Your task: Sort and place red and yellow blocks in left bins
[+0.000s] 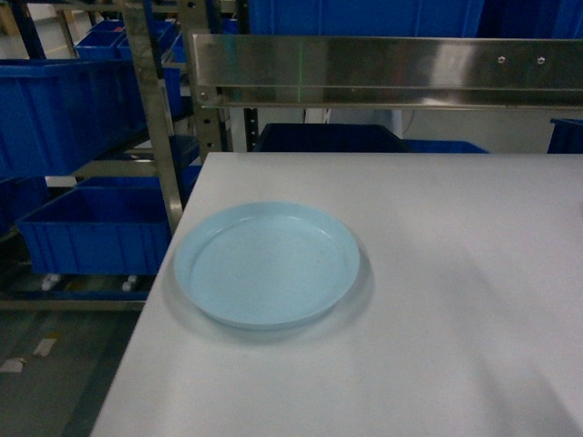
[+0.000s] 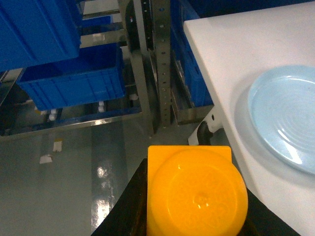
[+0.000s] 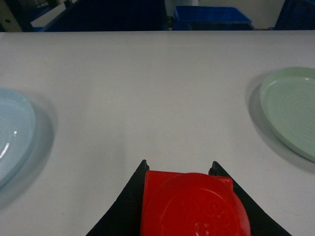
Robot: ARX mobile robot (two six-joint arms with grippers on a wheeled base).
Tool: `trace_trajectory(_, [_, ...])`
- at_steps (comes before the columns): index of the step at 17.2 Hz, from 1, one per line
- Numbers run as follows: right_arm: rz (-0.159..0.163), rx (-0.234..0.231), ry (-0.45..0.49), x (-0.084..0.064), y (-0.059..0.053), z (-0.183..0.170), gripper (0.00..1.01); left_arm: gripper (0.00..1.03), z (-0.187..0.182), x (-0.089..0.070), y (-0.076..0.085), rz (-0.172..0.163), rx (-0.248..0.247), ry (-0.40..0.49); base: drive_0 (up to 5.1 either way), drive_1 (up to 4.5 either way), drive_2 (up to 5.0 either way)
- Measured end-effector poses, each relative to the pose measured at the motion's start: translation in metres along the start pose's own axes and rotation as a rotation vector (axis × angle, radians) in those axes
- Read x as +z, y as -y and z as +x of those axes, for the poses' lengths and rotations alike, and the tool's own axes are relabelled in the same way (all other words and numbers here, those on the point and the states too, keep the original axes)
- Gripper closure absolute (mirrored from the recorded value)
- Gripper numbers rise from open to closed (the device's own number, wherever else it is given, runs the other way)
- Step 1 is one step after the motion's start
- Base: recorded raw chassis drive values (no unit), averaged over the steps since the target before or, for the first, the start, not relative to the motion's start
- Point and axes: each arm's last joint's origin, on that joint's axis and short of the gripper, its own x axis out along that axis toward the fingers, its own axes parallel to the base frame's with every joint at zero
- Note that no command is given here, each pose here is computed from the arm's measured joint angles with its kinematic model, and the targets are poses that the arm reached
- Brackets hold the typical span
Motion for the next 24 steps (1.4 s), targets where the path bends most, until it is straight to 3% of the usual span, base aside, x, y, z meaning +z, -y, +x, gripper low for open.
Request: trace_trajectory(24, [0.000,0.003,0.001,0.0001,-0.0002,0.0000,0.73,0.76,0.0001,0.0001,0.0000,0.000,0.000,0.001,-5.1,2.38,2.4])
